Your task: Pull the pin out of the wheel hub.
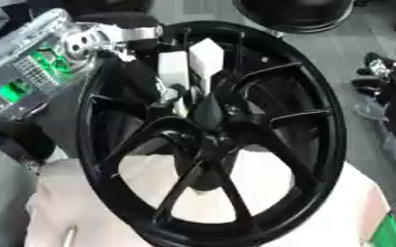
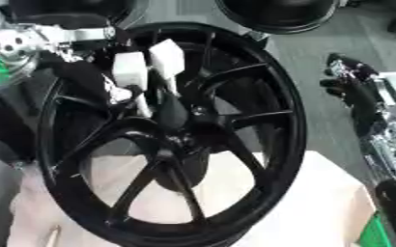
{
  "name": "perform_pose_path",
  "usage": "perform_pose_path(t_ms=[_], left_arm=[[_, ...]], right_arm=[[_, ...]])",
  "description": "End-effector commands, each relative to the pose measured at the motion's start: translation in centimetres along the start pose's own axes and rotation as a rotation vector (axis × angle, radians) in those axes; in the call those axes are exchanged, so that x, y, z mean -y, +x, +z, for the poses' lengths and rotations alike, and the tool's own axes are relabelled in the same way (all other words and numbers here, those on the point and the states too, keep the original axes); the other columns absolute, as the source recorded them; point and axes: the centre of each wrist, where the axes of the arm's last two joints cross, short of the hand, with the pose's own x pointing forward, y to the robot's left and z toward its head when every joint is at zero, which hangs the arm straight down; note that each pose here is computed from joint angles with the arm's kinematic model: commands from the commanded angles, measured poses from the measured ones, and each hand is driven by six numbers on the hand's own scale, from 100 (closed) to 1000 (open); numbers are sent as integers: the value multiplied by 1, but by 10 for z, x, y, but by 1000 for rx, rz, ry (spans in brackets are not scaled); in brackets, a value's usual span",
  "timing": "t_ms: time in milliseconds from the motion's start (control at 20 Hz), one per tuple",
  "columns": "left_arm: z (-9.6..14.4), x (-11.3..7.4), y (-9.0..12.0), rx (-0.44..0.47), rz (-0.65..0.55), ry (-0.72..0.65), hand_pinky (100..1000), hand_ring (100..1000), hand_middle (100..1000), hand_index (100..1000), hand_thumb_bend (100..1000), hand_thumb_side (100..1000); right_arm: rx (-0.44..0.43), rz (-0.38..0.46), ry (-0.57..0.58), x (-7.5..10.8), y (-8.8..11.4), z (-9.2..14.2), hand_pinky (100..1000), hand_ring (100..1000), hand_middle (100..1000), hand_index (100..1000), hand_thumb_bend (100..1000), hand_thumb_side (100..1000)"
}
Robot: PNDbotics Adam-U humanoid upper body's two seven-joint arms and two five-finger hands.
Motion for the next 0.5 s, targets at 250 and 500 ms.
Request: perform_pose_path(t_ms=[250,500], left_arm=[[81,-41,-7,-71,15,106,705,615,525,434,145,100],[135,-58,-36,-75,42,374,704,612,522,423,128,100]], right_arm=[[30,24,-18,10,10,-2,816,682,647,816,200,492],[40,12,-57,15,13,-2,816,678,643,817,201,486]])
